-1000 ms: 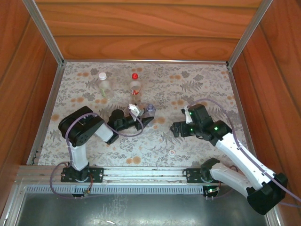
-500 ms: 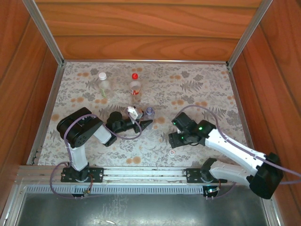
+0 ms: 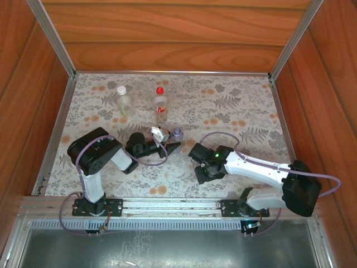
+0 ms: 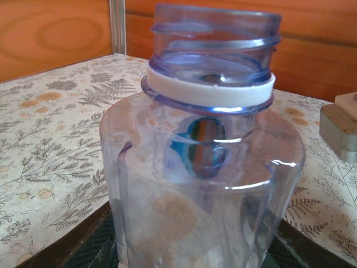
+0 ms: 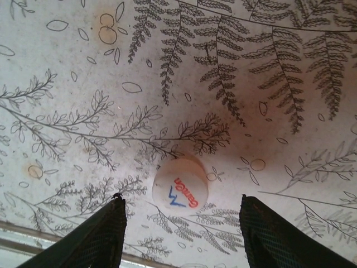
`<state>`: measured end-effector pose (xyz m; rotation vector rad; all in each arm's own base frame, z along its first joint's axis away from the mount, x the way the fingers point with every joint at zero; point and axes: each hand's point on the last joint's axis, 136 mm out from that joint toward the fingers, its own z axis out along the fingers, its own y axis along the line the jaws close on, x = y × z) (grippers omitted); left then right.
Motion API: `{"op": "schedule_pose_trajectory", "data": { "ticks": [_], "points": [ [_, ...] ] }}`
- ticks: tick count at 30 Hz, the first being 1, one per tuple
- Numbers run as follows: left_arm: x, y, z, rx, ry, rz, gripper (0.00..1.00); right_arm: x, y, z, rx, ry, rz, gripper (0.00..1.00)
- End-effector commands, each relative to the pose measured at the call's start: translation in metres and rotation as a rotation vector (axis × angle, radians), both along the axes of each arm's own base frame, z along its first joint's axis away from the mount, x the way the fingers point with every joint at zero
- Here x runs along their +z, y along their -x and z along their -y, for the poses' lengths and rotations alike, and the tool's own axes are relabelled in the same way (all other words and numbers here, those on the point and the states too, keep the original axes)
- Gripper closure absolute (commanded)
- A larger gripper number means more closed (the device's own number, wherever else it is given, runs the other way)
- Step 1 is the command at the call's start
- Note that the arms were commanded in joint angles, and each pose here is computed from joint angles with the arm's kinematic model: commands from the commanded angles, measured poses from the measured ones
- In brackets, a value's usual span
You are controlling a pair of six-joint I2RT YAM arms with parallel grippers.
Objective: Screw on the bottle caps
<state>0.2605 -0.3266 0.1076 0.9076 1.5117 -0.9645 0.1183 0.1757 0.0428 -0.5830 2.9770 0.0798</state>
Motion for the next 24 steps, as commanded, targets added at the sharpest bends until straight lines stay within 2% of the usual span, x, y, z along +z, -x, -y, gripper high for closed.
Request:
{"op": "schedule_pose_trajectory", "data": {
  "ticks": [1,8,20,24],
  "points": [
    [-0.005,0.004,-0.004,-0.015,-0.012,-0.006,0.43,-0.011,0.004,0.001,-0.026,0.007,-0.014,0.42],
    [-0.005,0.003,-0.005,-0.011,-0.012,-0.007,0.43,-0.027,0.011,0.003,-0.037,0.015,-0.053,0.43],
    [-0.006,0.000,-0.005,-0.008,-0.010,-0.012,0.43,-0.036,0.014,0.004,-0.033,0.022,-0.069,0.57],
    [-0.007,0.000,-0.004,-0.012,-0.010,-0.015,0.43,-0.033,0.013,0.004,-0.030,0.025,-0.065,0.58]
  ]
}}
